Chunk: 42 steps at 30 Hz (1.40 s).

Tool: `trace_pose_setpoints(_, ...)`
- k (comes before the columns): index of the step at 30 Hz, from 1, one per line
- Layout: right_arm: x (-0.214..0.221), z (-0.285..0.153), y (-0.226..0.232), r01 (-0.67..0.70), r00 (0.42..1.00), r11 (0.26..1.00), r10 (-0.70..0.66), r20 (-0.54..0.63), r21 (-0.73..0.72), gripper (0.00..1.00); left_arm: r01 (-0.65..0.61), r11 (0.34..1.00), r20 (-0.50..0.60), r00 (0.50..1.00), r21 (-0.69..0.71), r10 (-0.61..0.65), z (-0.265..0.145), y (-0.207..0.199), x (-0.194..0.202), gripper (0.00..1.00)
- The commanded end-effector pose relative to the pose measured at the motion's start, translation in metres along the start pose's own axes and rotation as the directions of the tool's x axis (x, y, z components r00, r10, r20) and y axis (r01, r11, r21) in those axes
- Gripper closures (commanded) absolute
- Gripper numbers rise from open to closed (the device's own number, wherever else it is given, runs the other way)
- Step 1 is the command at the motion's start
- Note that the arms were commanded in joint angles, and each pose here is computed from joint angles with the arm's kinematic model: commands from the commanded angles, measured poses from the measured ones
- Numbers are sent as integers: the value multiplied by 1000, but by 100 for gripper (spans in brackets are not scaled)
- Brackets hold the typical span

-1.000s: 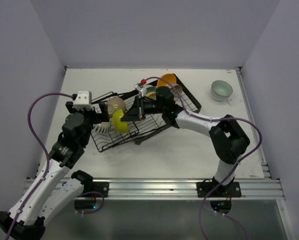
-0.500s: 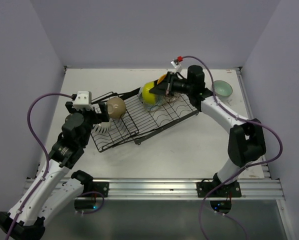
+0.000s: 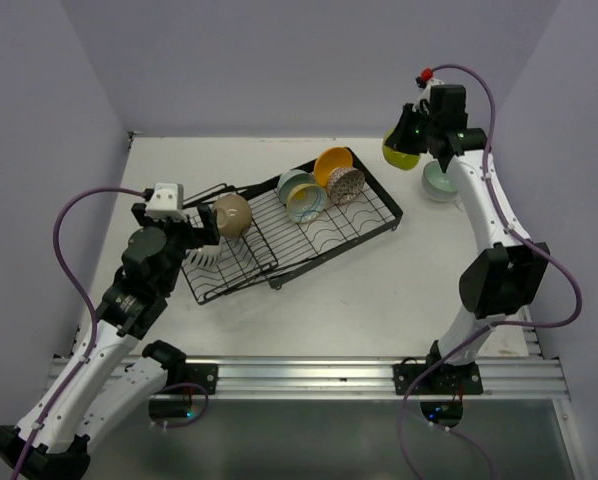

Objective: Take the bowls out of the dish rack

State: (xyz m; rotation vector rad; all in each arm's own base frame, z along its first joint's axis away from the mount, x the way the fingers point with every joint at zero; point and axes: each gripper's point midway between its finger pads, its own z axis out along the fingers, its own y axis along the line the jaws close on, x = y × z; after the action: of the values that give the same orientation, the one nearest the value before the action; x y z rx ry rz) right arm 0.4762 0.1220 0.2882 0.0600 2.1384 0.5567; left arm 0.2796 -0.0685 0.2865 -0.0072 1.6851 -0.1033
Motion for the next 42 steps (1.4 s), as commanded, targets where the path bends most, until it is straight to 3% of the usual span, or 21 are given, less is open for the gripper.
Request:
trace_pose_setpoints(1, 11, -1, -74, 143, 987, 935, -113, -110, 324, 100, 31, 999, 43, 999, 30, -32, -5, -6, -18, 0)
trace_pose_setpoints(8, 5, 17, -130, 226, 971, 826, -151, -184, 517, 100, 35, 998, 47, 998, 46, -37, -6, -8, -20, 0)
trace_pose_setpoints(17, -1, 20, -179, 200, 975, 785, -104, -194, 586, 100, 39, 997, 47, 998, 72, -42, -6, -13, -21, 0)
trace_pose_setpoints(42, 14, 55, -222, 209, 956, 794, -42, -291, 571, 100, 39, 996, 43, 998, 81, -42, -5, -15, -20, 0)
